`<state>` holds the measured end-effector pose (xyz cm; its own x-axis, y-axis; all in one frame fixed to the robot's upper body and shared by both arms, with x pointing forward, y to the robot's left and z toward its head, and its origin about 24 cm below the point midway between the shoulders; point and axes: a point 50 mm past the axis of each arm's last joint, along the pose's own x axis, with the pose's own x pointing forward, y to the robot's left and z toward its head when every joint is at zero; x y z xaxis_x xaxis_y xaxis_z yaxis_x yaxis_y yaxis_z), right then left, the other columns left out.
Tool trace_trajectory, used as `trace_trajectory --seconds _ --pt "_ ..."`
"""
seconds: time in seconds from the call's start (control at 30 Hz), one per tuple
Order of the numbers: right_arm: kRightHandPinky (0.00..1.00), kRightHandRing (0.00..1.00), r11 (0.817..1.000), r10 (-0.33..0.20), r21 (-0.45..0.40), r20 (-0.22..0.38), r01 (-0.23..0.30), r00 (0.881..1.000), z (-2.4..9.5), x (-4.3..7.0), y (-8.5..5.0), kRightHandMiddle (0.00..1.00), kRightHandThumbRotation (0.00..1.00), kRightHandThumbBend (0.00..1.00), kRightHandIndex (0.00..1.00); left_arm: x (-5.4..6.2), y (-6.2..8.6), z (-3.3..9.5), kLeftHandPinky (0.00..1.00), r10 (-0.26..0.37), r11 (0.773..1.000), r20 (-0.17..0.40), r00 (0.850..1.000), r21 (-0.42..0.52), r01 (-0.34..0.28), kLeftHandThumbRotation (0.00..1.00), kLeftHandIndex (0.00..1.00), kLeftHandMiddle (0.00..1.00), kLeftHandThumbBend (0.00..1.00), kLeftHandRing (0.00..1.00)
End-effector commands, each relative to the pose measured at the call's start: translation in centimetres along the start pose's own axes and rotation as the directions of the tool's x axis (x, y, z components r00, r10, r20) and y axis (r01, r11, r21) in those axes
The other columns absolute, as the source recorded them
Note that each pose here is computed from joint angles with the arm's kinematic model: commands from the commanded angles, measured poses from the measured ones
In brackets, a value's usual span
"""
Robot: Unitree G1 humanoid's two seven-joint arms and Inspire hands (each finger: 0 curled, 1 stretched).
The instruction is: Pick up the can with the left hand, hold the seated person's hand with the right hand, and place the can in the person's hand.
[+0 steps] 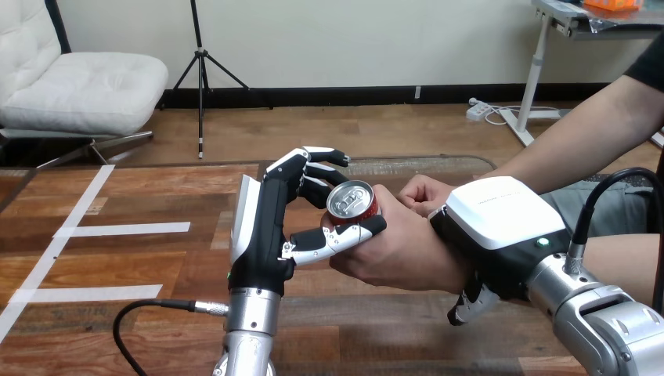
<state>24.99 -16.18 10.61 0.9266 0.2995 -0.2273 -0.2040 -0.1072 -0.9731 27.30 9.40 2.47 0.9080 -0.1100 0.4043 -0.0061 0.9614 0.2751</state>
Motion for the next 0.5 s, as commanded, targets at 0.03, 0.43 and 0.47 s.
trace_trajectory --seconds 0.03,0.43,0.47 --pt "0.62 0.69 0.994 -0.108 0.0 0.082 0.108 0.991 1.71 0.0 -1.77 0.71 0.0 0.97 0.69 1.12 0.19 1.28 0.43 0.004 1.0 0.084 0.996 -0.003 -0.004 0.0 0.59 0.48 0.7 0.44" --pt "0.62 0.69 0.992 -0.125 0.001 0.077 0.126 0.989 1.54 -0.15 -1.58 0.71 0.0 0.98 0.69 1.09 0.31 1.23 0.44 0.015 1.0 0.082 0.997 -0.003 -0.015 0.0 0.59 0.48 0.7 0.44" --pt "0.62 0.69 0.992 -0.126 0.0 0.076 0.126 0.989 1.53 -0.17 -1.56 0.71 0.0 0.98 0.69 1.08 0.32 1.22 0.44 0.015 1.0 0.082 0.997 -0.003 -0.014 0.0 0.59 0.48 0.7 0.44"
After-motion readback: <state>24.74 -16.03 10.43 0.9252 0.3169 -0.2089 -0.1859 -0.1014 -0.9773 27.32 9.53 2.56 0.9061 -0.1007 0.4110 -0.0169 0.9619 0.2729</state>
